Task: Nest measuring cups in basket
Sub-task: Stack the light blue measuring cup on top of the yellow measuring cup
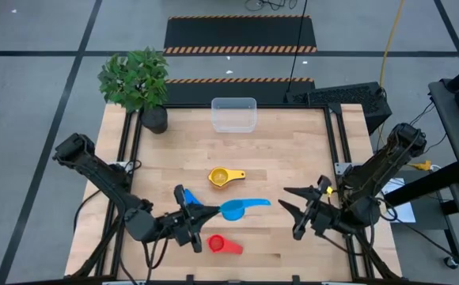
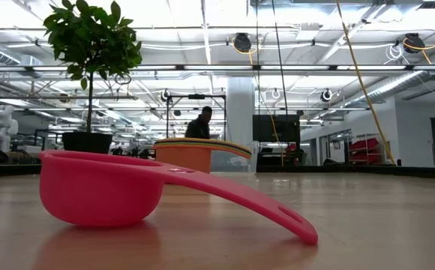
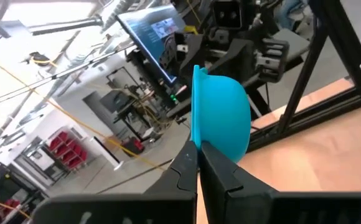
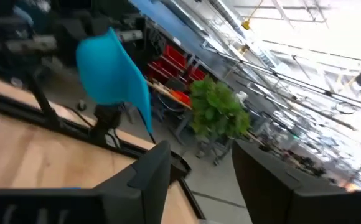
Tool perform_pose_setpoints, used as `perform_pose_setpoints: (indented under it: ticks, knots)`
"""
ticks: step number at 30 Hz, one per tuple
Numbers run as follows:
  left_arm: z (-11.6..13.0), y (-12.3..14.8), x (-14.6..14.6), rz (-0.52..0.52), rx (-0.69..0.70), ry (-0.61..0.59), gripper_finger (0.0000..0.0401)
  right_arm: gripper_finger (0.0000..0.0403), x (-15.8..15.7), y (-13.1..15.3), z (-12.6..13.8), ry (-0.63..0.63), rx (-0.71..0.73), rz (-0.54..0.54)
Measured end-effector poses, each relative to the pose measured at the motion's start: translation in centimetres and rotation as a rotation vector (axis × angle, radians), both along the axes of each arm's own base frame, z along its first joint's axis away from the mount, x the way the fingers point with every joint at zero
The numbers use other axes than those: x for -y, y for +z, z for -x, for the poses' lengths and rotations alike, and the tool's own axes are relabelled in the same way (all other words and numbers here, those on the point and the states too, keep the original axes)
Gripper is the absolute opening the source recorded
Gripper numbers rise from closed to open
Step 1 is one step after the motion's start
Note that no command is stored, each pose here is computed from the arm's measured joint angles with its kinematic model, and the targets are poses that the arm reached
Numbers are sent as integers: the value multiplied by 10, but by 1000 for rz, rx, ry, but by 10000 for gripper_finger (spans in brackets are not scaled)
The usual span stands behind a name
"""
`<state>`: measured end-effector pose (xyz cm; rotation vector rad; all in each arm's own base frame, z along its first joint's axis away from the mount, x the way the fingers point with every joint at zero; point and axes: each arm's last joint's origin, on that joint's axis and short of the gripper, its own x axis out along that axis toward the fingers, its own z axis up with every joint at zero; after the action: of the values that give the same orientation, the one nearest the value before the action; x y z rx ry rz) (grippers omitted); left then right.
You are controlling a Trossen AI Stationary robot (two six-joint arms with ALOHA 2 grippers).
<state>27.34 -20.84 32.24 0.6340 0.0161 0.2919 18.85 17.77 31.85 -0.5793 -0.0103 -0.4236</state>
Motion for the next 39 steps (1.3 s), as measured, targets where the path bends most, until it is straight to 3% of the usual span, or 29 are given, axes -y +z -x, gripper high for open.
perform_pose_setpoints:
  ticks: [14,30,39]
  knots:
    - [-5,1,-5,29,20,-43,1,180,1,-7,-12,185,34,-44]
    - [-8,1,-7,44,23,-48,1,181,6,-10,-18,164,21,-66]
    - [-11,-1,-11,63,21,-38,1,181,14,-10,-24,140,51,-147]
